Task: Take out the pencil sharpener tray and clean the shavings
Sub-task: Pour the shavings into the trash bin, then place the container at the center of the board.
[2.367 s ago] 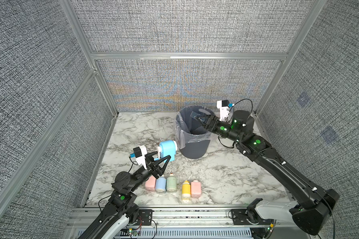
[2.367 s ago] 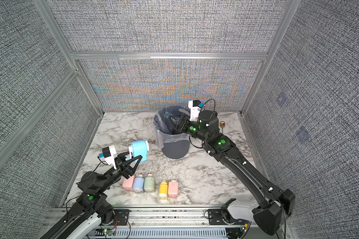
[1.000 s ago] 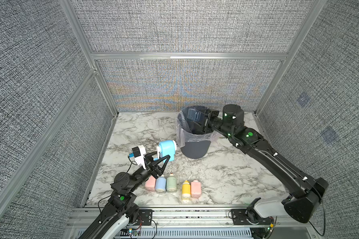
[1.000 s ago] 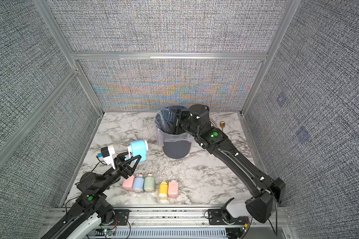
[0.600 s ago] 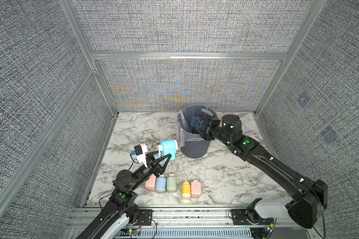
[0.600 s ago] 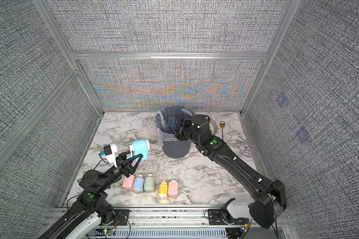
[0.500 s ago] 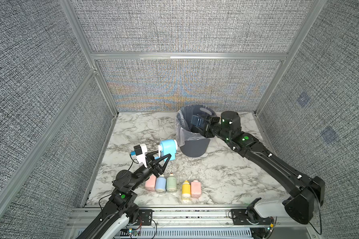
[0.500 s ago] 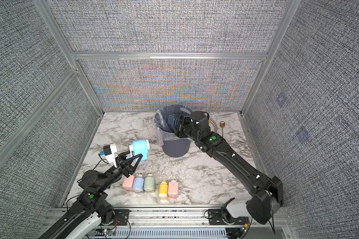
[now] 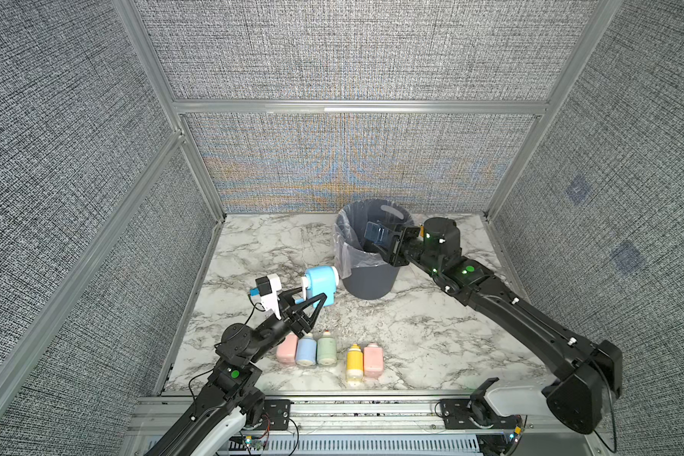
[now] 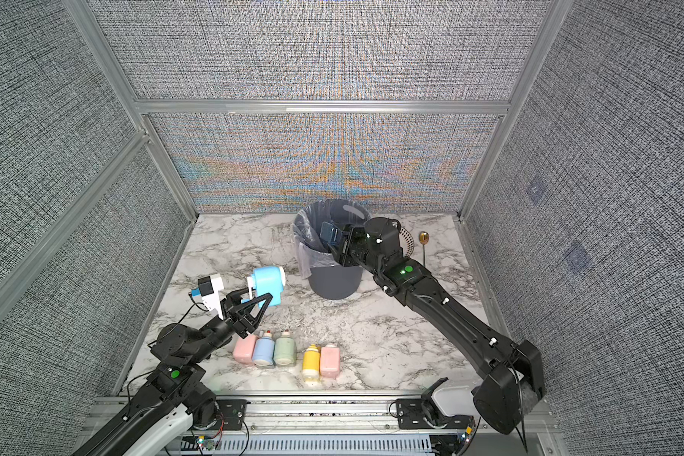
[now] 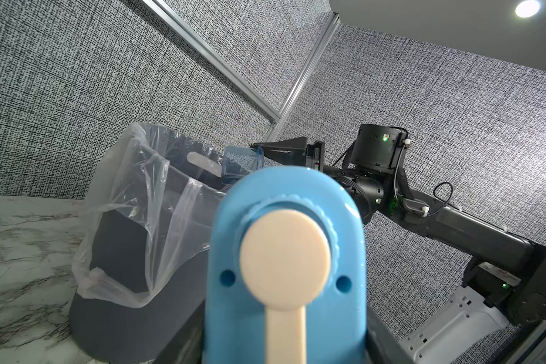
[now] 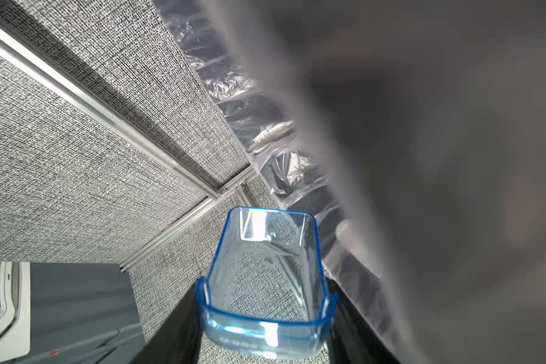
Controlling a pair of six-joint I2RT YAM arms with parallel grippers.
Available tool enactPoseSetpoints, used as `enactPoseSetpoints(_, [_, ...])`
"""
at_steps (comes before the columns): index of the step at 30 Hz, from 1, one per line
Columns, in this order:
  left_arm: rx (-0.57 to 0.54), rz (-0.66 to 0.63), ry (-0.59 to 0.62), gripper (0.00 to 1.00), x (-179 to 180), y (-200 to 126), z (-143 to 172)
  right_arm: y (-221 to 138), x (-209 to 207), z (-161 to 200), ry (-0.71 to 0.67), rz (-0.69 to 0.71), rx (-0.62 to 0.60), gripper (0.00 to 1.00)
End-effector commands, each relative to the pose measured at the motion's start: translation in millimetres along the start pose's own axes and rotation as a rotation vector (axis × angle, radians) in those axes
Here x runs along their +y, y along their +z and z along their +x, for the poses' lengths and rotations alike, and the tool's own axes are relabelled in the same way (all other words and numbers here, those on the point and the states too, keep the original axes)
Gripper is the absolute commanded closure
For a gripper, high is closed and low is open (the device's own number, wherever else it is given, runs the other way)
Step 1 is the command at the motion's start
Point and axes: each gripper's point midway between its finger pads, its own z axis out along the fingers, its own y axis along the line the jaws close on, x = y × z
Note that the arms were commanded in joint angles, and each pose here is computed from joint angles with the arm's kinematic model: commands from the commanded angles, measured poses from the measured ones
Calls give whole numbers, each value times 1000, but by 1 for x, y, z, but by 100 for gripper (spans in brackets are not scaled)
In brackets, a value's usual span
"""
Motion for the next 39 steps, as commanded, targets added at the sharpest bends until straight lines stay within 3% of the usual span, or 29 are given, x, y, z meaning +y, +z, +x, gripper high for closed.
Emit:
enactPoseSetpoints(1, [-37,38,27,85,-11,-1,-11,4,12,9,143,22,0,100])
enactPoseSetpoints(5, [-39,38,28,84,-11,-3,-11,2,51,30,19,-34,26,100])
enactPoseSetpoints(11, [-30,51,29,85,-14,-1,-11,-8,69,44,-235,-46,24,100])
enactPoseSetpoints(15, [-16,77,26,84,-17,2,-10,-32,78,36,-514,-69,-78,100])
enactPoseSetpoints(19, [6,110,21,85,-21,7,-6,-77,95,41,-883,-331,-131,100])
enactPoseSetpoints(22, [29,143,14,85,-24,10,-1,-110,89,25,-1133,-335,-262,100])
enactPoseSetpoints(28, [48,159,2,85,-24,14,4,-138,34,-14,-1502,-186,-376,100])
enactPoseSetpoints(34, [41,168,0,85,-26,14,2,-139,-53,-67,-1645,-16,-374,100])
enactPoseSetpoints(39, [65,181,-9,85,-27,18,8,-137,-99,-103,-1688,103,-398,100])
